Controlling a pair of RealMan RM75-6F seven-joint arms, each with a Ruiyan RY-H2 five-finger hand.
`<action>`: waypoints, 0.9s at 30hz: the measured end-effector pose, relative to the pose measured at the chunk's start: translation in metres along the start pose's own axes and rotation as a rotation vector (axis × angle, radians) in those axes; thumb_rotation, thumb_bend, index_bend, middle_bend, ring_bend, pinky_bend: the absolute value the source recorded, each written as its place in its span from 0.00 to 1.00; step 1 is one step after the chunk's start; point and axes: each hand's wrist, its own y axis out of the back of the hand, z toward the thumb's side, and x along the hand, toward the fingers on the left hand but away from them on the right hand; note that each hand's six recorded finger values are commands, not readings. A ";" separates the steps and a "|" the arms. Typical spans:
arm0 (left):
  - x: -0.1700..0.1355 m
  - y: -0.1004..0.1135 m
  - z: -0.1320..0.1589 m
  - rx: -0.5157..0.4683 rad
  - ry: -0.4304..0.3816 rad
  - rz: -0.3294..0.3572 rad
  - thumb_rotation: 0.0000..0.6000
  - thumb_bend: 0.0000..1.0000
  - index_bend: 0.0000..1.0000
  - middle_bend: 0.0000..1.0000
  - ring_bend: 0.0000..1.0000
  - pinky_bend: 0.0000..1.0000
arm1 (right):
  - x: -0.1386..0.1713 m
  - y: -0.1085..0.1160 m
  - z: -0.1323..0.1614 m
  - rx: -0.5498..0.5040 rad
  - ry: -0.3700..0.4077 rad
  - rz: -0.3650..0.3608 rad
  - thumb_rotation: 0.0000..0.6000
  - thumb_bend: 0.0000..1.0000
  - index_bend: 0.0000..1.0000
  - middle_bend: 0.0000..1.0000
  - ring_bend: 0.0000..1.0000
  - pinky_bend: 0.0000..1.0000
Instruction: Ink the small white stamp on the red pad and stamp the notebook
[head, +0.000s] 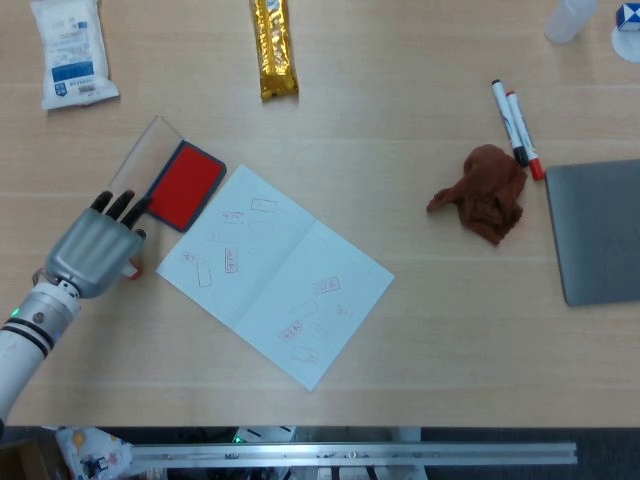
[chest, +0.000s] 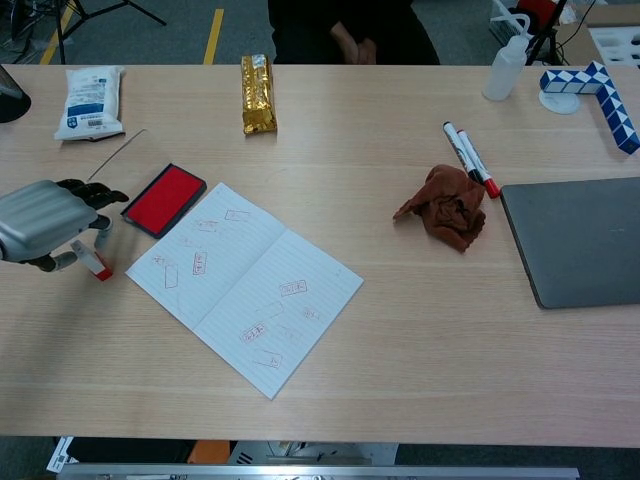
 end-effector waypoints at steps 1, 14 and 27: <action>-0.001 0.001 -0.001 -0.004 0.002 0.002 1.00 0.32 0.42 0.07 0.07 0.16 | 0.000 0.000 0.000 0.000 -0.001 0.000 1.00 0.18 0.37 0.42 0.35 0.41; -0.021 0.027 -0.005 -0.093 0.010 0.060 1.00 0.32 0.35 0.07 0.06 0.15 | -0.001 0.002 0.000 -0.002 -0.005 -0.006 1.00 0.18 0.37 0.42 0.35 0.41; -0.059 0.080 -0.030 -0.354 0.108 0.280 1.00 0.32 0.10 0.07 0.06 0.15 | -0.003 0.004 -0.001 0.000 -0.029 -0.011 1.00 0.18 0.37 0.42 0.35 0.41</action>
